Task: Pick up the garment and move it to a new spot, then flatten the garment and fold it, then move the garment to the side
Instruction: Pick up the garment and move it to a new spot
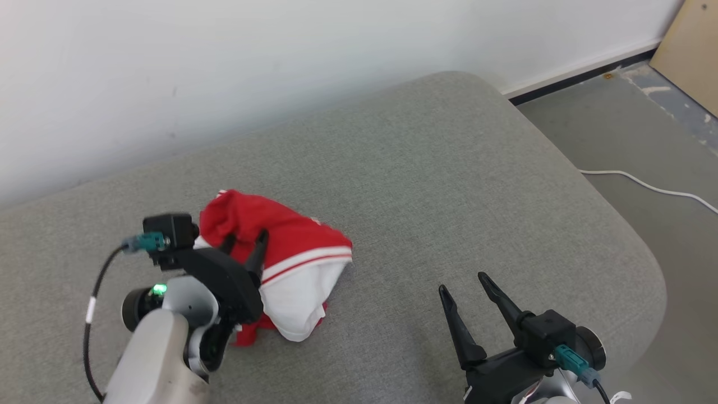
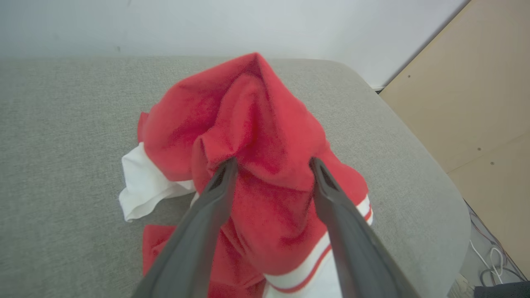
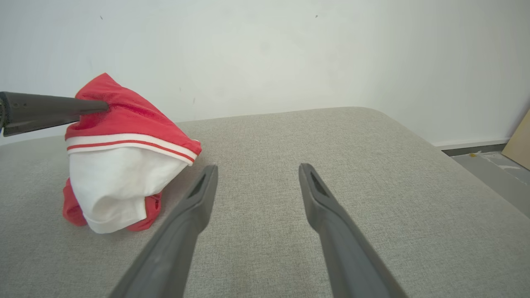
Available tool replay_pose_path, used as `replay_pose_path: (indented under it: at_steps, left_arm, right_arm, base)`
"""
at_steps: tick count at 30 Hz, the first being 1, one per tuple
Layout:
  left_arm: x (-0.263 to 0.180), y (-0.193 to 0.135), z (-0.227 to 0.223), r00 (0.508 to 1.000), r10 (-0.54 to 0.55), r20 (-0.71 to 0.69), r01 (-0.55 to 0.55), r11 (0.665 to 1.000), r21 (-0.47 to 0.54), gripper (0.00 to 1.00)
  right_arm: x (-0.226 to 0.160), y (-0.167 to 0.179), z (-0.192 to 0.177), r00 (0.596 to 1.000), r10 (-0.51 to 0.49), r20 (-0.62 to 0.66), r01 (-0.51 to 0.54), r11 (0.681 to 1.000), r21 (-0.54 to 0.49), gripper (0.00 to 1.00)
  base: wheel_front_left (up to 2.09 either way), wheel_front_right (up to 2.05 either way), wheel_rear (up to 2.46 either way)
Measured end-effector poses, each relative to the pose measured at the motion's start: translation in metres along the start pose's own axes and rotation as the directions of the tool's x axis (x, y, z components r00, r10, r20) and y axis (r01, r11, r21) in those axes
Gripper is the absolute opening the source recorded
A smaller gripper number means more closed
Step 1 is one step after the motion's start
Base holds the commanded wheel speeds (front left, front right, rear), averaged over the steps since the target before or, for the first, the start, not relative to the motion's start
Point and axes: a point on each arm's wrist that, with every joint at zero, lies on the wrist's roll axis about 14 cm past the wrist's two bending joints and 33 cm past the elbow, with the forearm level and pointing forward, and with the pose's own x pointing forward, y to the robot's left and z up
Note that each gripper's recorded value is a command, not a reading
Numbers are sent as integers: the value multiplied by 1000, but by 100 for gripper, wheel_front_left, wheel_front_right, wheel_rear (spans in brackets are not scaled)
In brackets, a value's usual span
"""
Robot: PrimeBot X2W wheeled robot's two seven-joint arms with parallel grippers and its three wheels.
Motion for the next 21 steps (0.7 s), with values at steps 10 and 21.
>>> replay_pose_path:
  at_steps: [10, 21]
  left_arm:
    - [-39, 20, 17, 948, 81, 307, -83, 997, -6, 100]
    - [-125, 56, 10, 864, 195, 464, -257, 964, 74, 100]
  right_arm:
    - [1, -5, 5, 1000, -12, 17, 12, 1000, -11, 100]
    - [3, 2, 9, 999, 15, 41, -14, 1000, -28, 100]
  base:
    - [0, 0, 0]
    - [0, 0, 0]
